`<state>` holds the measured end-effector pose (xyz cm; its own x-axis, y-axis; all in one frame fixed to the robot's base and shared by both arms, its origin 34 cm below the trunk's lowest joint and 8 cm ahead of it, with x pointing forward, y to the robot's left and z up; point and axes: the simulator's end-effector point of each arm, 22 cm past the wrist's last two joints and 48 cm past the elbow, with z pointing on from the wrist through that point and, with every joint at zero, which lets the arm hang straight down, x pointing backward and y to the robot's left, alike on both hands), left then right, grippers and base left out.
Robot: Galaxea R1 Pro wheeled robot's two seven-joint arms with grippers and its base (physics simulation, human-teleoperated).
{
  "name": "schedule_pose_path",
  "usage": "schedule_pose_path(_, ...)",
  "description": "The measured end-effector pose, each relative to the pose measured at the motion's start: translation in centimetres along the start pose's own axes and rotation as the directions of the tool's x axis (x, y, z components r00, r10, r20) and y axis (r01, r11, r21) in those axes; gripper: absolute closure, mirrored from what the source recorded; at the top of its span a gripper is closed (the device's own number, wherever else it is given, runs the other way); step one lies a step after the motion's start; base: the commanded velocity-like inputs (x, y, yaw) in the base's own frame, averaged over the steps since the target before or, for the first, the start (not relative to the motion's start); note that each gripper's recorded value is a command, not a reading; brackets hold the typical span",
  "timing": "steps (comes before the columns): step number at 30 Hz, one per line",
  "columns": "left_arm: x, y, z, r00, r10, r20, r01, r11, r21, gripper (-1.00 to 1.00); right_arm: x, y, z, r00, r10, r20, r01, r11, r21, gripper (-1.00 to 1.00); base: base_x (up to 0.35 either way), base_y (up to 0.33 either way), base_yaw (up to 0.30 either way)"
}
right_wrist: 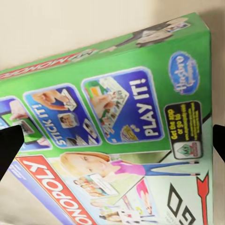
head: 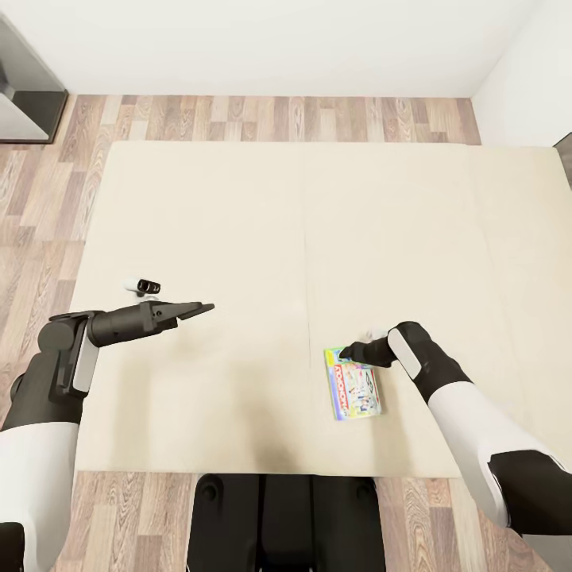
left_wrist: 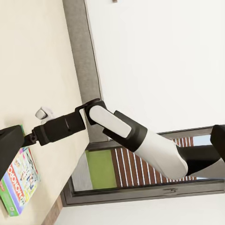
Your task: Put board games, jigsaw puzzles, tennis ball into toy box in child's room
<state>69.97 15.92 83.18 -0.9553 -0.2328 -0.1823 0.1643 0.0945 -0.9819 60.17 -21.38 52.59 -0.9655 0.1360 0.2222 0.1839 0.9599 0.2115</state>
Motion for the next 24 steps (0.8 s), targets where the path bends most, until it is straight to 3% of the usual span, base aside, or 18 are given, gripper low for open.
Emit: schedule_pose_path(24, -0.44, -0.85, -0.01, 1.0, 0.015, 0.003, -0.015, 1.0, 0.003, -1.0, -0.01, 0.08, -0.53, 1.0, 0.001, 0.002, -0.001, 1.0, 0.002, -1.0, 0.0, 0.0, 0.0)
